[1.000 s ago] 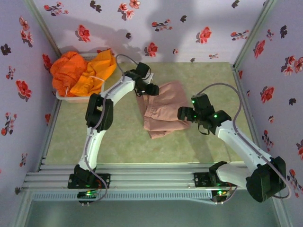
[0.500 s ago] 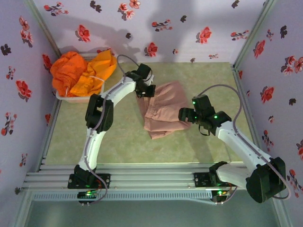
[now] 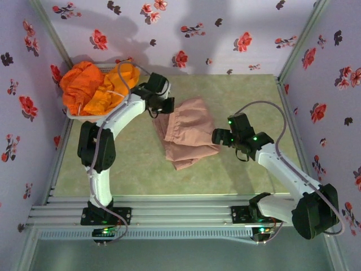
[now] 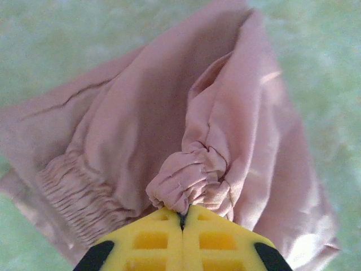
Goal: Fold and stack the shorts
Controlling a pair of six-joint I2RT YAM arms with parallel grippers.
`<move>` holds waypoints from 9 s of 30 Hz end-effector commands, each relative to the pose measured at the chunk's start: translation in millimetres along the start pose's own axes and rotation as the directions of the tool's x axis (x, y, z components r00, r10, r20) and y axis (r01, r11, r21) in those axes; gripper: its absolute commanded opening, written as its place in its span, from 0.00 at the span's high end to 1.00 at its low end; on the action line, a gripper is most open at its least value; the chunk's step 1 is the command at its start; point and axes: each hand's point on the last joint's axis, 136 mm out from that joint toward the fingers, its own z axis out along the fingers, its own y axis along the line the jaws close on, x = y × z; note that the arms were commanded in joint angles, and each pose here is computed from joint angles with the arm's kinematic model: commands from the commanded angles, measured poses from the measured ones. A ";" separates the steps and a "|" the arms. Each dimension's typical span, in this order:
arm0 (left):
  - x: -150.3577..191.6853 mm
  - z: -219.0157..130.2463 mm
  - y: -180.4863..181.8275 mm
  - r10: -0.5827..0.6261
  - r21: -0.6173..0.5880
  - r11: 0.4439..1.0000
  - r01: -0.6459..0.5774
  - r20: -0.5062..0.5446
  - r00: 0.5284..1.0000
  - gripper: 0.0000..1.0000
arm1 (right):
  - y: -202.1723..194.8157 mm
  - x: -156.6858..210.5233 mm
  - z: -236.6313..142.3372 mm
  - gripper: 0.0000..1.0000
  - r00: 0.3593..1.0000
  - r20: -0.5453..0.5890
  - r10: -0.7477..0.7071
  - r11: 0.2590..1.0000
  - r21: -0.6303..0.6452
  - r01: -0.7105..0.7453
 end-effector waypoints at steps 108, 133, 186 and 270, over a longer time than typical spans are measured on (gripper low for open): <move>166.3 1.3 18.2 -0.249 0.214 0.950 0.228 0.079 0.965 0.01 | 137.4 -5.7 164.6 0.27 0.870 -0.447 -0.208 0.911 -0.413 0.005; 141.9 -31.3 12.9 -0.209 0.219 0.962 0.163 0.203 0.957 0.01 | 127.7 36.3 184.2 0.74 0.852 -0.489 -0.188 0.953 -0.299 0.038; 121.4 -142.5 32.9 -0.080 0.093 0.995 0.040 0.489 0.868 0.01 | -249.4 -80.7 18.1 1.00 0.856 -0.513 -0.054 0.356 0.791 0.497; -129.3 -232.7 255.5 -0.114 -0.414 0.852 0.321 0.452 0.885 1.00 | -73.7 -62.5 -52.8 0.01 0.904 0.287 0.316 0.937 -0.243 -0.250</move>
